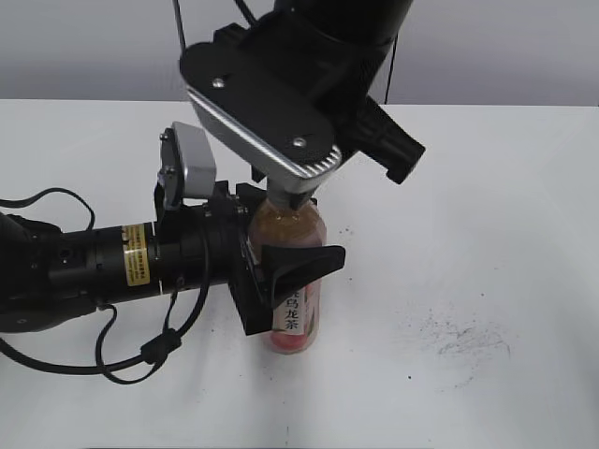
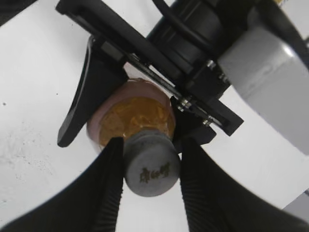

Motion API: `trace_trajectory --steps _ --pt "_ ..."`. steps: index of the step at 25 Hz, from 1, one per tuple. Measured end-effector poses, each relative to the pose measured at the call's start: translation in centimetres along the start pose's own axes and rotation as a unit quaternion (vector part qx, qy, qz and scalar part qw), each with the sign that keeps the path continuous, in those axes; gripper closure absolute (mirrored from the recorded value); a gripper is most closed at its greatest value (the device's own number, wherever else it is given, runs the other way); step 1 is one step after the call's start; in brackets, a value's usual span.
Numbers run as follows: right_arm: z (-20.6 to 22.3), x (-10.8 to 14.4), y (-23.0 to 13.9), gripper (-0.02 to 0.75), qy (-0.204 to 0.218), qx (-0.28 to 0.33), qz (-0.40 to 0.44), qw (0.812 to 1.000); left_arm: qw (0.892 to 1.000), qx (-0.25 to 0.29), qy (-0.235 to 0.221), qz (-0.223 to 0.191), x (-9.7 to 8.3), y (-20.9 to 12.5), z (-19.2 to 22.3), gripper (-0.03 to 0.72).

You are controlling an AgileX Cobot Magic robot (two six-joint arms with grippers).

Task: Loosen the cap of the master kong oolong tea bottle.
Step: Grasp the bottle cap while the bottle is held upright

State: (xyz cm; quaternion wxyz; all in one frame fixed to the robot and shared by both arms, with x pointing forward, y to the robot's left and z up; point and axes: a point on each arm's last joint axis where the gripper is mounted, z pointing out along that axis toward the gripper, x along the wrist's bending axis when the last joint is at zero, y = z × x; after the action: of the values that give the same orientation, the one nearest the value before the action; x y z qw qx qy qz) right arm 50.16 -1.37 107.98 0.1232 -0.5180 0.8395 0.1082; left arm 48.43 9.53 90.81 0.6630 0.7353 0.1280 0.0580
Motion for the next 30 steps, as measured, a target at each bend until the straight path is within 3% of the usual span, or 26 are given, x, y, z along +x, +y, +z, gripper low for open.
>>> trace_trajectory --steps 3,6,9,12,14,16,18,21,26,30 --pt "-0.04 0.01 0.03 0.462 0.0 -0.001 0.101 0.995 1.0 0.0 -0.003 0.002 -0.05 0.0 0.01 0.242" --pt "-0.04 0.02 0.1 0.366 0.002 -0.005 0.257 0.966 1.0 0.0 -0.009 0.008 -0.12 0.04 0.04 0.242" --pt "-0.04 -0.01 0.2 0.279 0.003 -0.008 0.431 0.902 1.0 0.0 -0.011 0.009 -0.13 0.05 0.06 0.242" --pt "-0.03 0.02 0.12 0.253 0.003 -0.003 0.579 0.815 1.0 0.001 -0.011 0.009 -0.14 0.04 0.06 0.242" --pt "-0.03 0.08 -0.05 0.249 0.0 0.007 0.665 0.746 1.0 0.001 -0.011 0.009 -0.15 0.04 0.06 0.242" --pt "-0.03 0.17 -0.29 0.247 -0.007 0.019 0.716 0.698 1.0 0.001 -0.011 0.009 -0.15 0.04 0.06 0.242" --pt "-0.04 0.2 -0.38 0.247 -0.01 0.024 0.743 0.669 1.0 0.001 -0.012 0.009 -0.15 0.04 0.06 0.242" --pt "-0.04 0.2 -0.39 0.286 -0.011 0.024 0.754 0.656 1.0 0.001 -0.012 0.01 -0.16 0.04 0.06 0.242" --pt "0.0 0.19 -0.35 0.427 -0.01 0.024 0.756 0.654 1.0 0.001 -0.012 0.009 -0.14 0.06 0.07 0.242" --pt "0.01 0.17 -0.29 0.465 -0.008 0.023 0.728 0.685 1.0 0.001 -0.01 0.008 -0.11 0.05 0.07 0.242"
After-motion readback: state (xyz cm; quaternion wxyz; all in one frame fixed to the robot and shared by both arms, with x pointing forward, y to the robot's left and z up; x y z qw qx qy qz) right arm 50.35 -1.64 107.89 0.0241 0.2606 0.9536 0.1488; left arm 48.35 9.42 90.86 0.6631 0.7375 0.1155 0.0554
